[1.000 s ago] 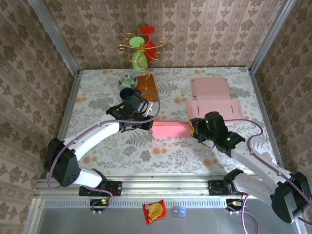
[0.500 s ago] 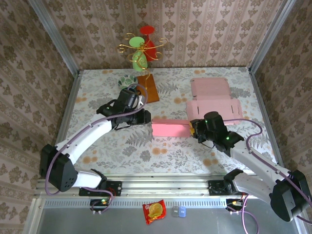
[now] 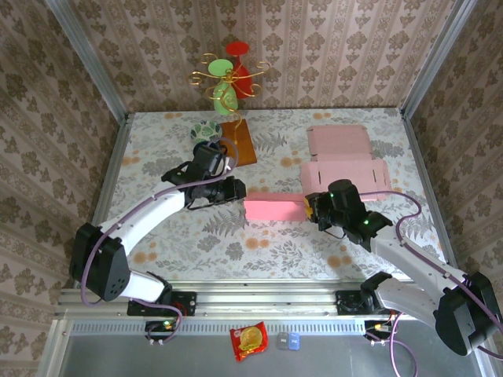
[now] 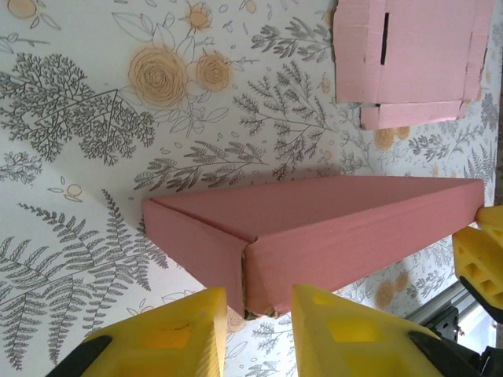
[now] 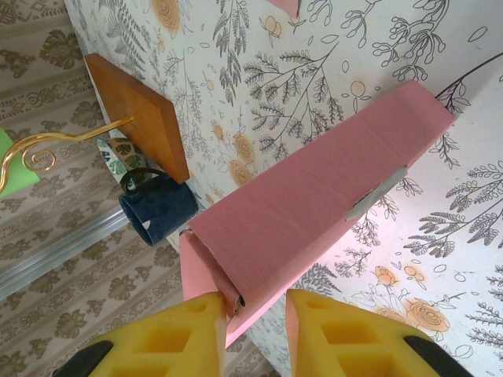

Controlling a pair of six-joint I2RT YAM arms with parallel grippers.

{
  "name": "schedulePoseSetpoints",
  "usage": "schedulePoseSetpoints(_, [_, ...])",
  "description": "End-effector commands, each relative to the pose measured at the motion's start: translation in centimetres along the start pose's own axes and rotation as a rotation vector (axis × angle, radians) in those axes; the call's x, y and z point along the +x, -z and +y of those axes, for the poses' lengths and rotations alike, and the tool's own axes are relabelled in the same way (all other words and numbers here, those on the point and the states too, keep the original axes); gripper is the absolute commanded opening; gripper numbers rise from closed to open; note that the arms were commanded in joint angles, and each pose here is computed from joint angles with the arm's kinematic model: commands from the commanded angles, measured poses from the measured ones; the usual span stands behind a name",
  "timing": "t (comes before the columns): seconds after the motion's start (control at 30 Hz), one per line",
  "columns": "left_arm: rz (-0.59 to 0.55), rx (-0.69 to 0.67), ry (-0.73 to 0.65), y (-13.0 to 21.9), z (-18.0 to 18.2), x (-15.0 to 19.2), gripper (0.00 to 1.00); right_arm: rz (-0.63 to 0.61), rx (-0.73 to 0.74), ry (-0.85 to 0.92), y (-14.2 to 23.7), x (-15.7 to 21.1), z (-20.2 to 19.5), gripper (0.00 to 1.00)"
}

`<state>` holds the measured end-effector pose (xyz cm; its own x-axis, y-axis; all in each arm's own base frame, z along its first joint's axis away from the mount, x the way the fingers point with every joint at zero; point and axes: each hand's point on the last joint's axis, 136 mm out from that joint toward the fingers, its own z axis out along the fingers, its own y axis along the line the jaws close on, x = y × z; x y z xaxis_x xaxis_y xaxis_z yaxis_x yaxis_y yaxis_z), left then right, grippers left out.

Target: Fold the paper box

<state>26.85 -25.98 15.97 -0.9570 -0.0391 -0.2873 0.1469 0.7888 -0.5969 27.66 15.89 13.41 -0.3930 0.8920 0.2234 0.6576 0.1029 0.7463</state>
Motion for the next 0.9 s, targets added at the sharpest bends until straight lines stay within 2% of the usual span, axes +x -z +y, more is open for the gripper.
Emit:
schedulePoseSetpoints(0.0, [0.01, 0.007, 0.02, -0.4, 0.3, 0.2, 0.28, -0.05, 0.157, -0.012, -0.4, -1.3, -4.1, 0.27])
schedulePoseSetpoints(0.47, [0.064, -0.045, 0.015, -2.0, 2.9, 2.2, 0.24, -0.05, 0.178, -0.012, -0.2, -1.4, -4.7, 0.27])
schedulePoseSetpoints(0.73, [0.099, -0.103, -0.031, -2.6, 4.2, 3.7, 0.21, -0.061, 0.272, -0.031, 0.3, -1.6, -6.7, 0.29])
schedulePoseSetpoints(0.87, [0.1, -0.123, -0.053, -2.6, 4.5, 4.0, 0.18, -0.062, 0.273, -0.039, 0.7, -1.5, -6.5, 0.31])
